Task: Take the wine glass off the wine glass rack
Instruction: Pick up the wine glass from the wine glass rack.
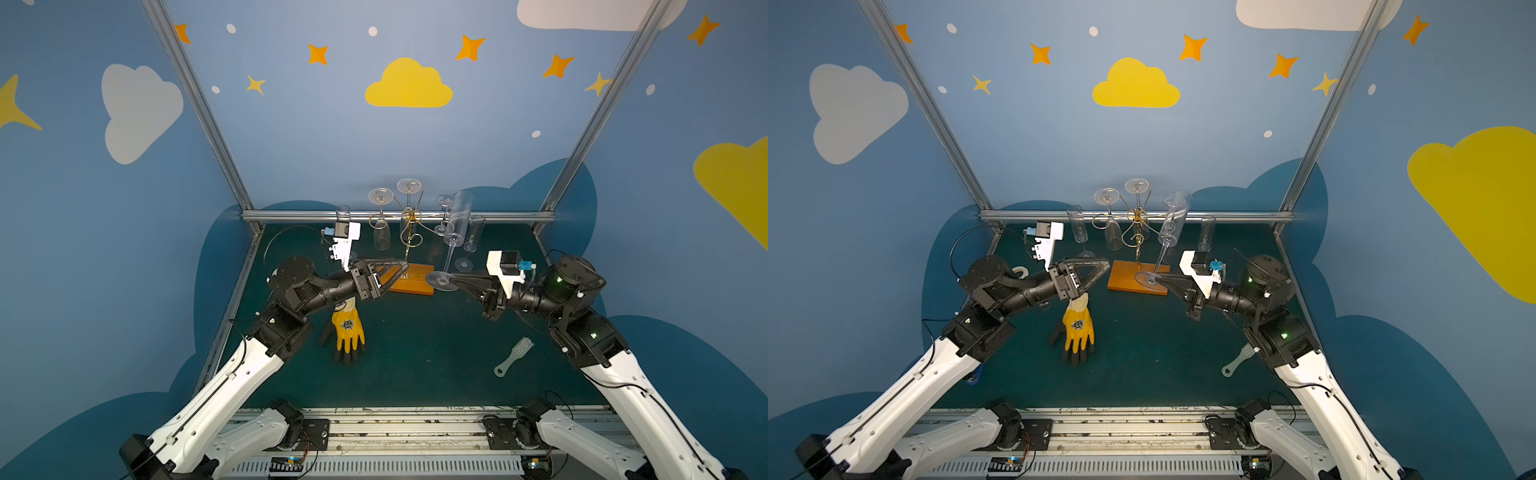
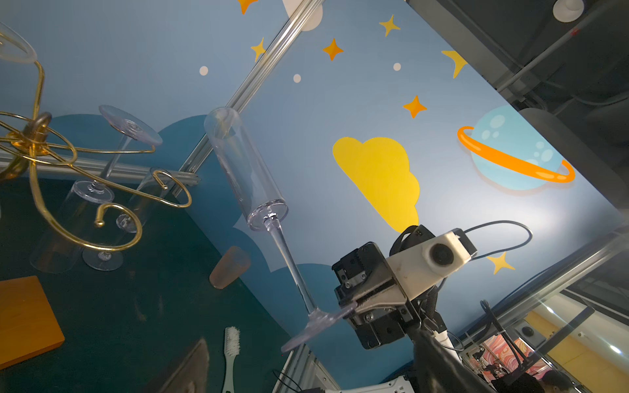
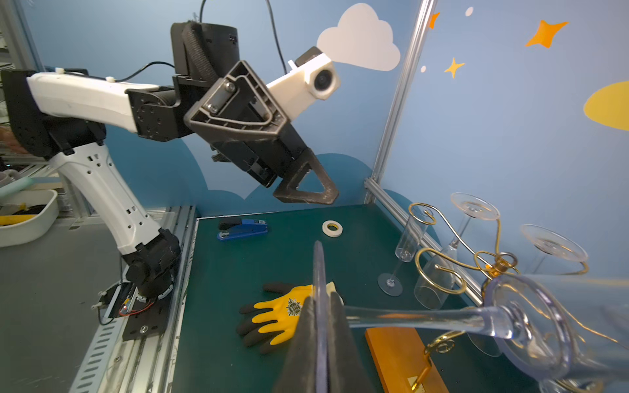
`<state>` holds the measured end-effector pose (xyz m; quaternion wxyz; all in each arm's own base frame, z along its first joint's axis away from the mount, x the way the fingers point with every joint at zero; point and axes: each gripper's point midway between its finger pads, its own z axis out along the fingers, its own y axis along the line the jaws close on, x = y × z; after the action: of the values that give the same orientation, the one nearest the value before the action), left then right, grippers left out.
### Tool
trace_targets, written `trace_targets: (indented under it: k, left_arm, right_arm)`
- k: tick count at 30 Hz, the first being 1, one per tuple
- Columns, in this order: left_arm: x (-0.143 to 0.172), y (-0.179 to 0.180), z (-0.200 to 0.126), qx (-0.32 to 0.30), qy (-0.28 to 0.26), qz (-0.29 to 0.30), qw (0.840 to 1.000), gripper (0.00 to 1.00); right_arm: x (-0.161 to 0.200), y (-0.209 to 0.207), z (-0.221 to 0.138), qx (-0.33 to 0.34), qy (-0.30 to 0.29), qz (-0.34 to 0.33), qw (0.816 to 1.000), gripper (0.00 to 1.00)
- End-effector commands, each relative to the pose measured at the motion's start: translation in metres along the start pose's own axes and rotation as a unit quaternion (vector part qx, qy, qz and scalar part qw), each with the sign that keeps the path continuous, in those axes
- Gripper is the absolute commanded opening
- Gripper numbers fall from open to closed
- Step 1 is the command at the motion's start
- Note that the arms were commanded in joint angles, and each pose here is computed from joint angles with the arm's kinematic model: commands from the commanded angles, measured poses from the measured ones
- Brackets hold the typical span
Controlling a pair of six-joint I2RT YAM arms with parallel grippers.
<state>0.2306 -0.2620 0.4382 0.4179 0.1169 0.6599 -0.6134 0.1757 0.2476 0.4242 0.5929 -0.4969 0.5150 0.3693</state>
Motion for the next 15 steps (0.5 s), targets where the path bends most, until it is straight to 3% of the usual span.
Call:
trace_targets:
  k: [1,11,15]
  left_arm:
    - [0.006,-0.002,0.006,0.018,0.013,0.001,1.0,0.91]
    - [0.022,0.01,0.023,0.02,0.045,-0.017,0.999,0.87]
    - [0.028,0.013,0.028,0.021,0.056,-0.024,0.998,0.78]
  right_arm:
    - [-0.003,0.008,0.004,-0.015,-0.009,-0.062,0.998,0.0]
    - [0.014,0.043,0.015,-0.079,-0.011,-0.161,0.984,0.0]
    - [0.022,0.057,0.018,-0.095,-0.02,-0.218,0.971,0.0]
